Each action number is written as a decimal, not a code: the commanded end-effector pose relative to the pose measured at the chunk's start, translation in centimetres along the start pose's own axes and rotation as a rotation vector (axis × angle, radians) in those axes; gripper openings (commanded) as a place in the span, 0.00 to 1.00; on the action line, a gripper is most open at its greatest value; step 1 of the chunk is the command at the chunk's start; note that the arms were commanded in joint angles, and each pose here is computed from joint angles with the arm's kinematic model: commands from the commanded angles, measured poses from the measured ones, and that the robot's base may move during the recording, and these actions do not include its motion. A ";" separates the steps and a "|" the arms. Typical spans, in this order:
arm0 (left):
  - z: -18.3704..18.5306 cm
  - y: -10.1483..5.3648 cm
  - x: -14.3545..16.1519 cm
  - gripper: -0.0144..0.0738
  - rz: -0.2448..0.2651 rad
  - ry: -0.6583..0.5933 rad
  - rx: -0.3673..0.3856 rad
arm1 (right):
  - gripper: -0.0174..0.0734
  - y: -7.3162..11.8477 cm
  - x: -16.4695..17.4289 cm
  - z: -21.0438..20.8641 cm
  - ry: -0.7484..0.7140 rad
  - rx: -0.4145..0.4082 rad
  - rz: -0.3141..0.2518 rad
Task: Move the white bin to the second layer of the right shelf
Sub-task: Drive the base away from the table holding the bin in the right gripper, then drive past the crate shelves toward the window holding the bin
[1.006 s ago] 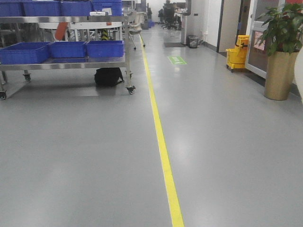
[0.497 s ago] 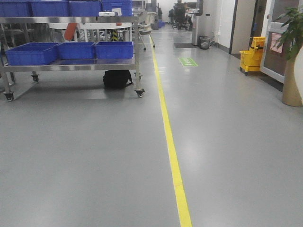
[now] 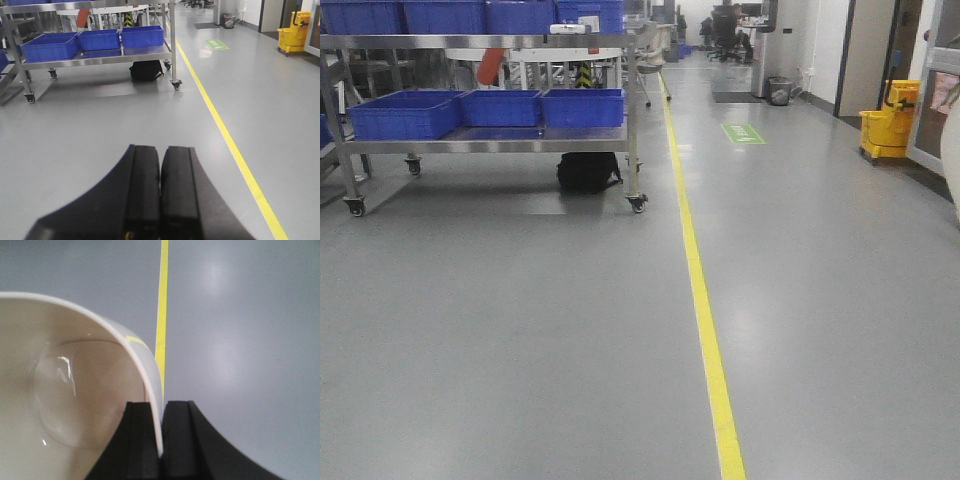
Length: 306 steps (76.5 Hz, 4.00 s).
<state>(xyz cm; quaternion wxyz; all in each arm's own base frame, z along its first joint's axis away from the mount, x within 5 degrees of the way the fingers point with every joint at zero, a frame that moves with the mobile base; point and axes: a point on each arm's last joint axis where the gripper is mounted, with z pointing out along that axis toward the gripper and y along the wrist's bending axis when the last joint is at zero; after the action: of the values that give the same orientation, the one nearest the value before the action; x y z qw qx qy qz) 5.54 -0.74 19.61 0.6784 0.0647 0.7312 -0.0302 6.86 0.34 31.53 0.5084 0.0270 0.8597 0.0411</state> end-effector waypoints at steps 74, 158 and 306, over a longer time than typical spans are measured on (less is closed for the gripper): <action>0.1 0.0 0.4 0.26 -0.005 -0.065 0.000 | 0.24 0.1 -1.6 -0.4 -0.113 -0.005 0.008; 0.1 0.0 0.4 0.26 -0.005 -0.065 0.000 | 0.24 0.1 -1.6 -0.4 -0.113 -0.005 0.008; 0.1 0.0 0.4 0.26 -0.005 -0.065 0.000 | 0.24 0.1 -1.6 -0.4 -0.113 -0.005 0.008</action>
<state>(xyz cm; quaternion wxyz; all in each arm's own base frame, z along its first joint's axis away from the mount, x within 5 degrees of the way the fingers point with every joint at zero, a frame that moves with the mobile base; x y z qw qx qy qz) 5.54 -0.74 19.61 0.6784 0.0647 0.7312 -0.0302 6.86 0.30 31.53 0.5087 0.0261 0.8597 0.0377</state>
